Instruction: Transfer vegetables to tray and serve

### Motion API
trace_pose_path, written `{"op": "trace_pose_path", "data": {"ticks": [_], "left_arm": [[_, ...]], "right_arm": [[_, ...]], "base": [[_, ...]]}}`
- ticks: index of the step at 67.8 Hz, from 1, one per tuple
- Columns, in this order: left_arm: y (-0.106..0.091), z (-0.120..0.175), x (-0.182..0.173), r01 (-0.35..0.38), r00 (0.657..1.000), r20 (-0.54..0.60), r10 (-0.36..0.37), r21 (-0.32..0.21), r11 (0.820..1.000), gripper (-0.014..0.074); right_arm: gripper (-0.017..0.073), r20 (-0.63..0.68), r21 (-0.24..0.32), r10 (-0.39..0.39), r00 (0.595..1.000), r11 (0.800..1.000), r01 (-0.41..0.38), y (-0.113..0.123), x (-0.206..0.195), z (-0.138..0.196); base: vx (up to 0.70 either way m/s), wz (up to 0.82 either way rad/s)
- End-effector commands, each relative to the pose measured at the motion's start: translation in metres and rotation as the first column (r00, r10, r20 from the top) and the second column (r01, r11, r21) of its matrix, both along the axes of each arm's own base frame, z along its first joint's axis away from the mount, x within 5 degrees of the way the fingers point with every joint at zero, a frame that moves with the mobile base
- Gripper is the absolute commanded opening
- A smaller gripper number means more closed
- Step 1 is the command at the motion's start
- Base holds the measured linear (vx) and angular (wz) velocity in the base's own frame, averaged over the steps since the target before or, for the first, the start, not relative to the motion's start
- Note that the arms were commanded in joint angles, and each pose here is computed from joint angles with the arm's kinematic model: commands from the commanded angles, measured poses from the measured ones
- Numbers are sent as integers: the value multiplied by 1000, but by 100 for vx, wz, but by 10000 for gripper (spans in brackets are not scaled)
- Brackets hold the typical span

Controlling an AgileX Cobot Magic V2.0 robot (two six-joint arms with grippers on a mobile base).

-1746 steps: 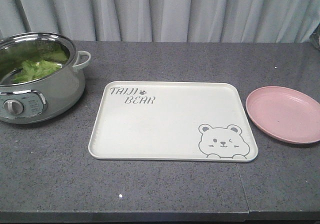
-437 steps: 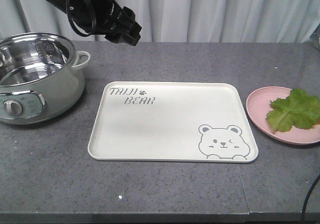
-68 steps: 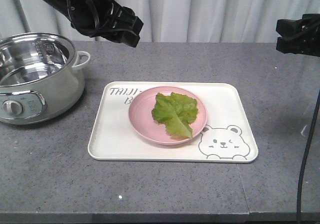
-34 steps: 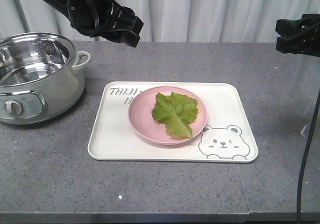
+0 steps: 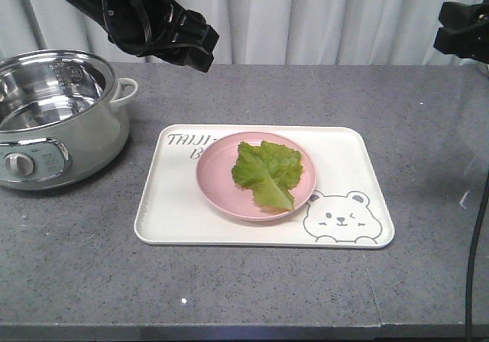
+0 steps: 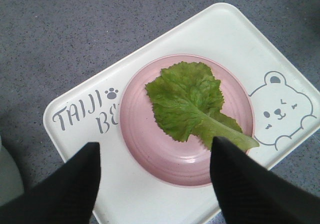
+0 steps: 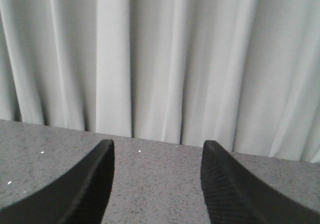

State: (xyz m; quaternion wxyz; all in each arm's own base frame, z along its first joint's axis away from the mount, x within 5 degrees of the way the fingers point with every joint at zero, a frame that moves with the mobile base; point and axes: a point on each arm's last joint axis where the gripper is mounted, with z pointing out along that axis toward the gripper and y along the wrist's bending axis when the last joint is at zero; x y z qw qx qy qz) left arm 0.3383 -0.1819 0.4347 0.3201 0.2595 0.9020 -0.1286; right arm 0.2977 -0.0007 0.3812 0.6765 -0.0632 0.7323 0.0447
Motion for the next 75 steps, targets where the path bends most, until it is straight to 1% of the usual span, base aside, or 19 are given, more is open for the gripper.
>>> {"op": "trace_pose_path", "data": {"ticks": [1, 5, 15, 18, 21, 24, 29, 30, 31, 32, 34, 37, 38, 40, 45, 59, 63, 70, 75], "left_arm": [[6, 26, -14, 0, 998, 70, 4, -55, 998, 447], [6, 26, -14, 0, 998, 70, 4, -55, 998, 447], [6, 26, -14, 0, 998, 70, 4, -55, 998, 447], [6, 26, -14, 0, 998, 70, 4, -55, 998, 447], [6, 26, -14, 0, 998, 70, 4, -55, 998, 447], [6, 26, -14, 0, 997, 71, 4, -56, 998, 447], [6, 26, -14, 0, 997, 71, 4, -56, 998, 447], [6, 26, -14, 0, 997, 71, 4, -56, 998, 447], [6, 26, -14, 0, 997, 71, 4, -56, 998, 447], [6, 26, -14, 0, 997, 71, 4, -56, 998, 447], [6, 26, -14, 0, 997, 71, 4, -56, 998, 447], [6, 26, -14, 0, 997, 71, 4, -56, 998, 447], [6, 26, -14, 0, 997, 71, 4, -56, 998, 447], [6, 26, -14, 0, 997, 71, 4, -56, 998, 447], [6, 26, -14, 0, 997, 71, 4, -56, 998, 447], [6, 26, -14, 0, 997, 71, 4, -56, 998, 447], [6, 26, -14, 0, 997, 71, 4, -56, 998, 447], [6, 26, -14, 0, 997, 71, 4, -56, 998, 447], [6, 26, -14, 0, 997, 71, 4, -56, 998, 447]], "right_arm": [[381, 75, -13, -33, 997, 999, 34, -2, -10, 21], [381, 77, -36, -37, 996, 999, 40, -3, -12, 22], [381, 70, -58, -52, 996, 997, 56, -4, -14, 23], [381, 65, -41, -79, 995, 996, 81, -6, -14, 23], [381, 56, -6, -117, 992, 993, 118, -10, -13, 22], [381, 47, 1, -151, 987, 989, 151, -13, -13, 22], [381, 38, -50, -179, 983, 982, 181, -15, -13, 20], [381, 33, -49, -183, 983, 982, 184, -14, -13, 20], [381, 28, -75, -187, 982, 979, 188, -13, -13, 19], [381, 20, -72, -192, 981, 979, 193, -13, -13, 18], [381, 8, -93, -199, 980, 976, 199, -12, -13, 17], [381, -18, -138, -209, 978, 969, 204, -11, -14, 14], [381, -29, -169, -213, 977, 964, 205, -11, -14, 13], [381, -52, -191, -218, 975, 960, 205, -11, -14, 10], [381, -99, -208, -225, 969, 957, 201, -10, -16, 6], [376, -283, -175, -273, 920, 957, 230, -13, -21, -9], [368, -312, -167, -257, 915, 963, 213, -12, -23, -11], [353, -335, -99, -193, 922, 981, 169, -5, -24, -11], [342, -338, -77, -155, 928, 988, 137, -2, -26, -10]], "base": [[0, 0], [0, 0], [0, 0], [0, 0], [0, 0], [0, 0], [0, 0], [0, 0], [0, 0], [0, 0], [0, 0], [0, 0], [0, 0], [0, 0], [0, 0], [0, 0], [0, 0], [0, 0], [0, 0]]}}
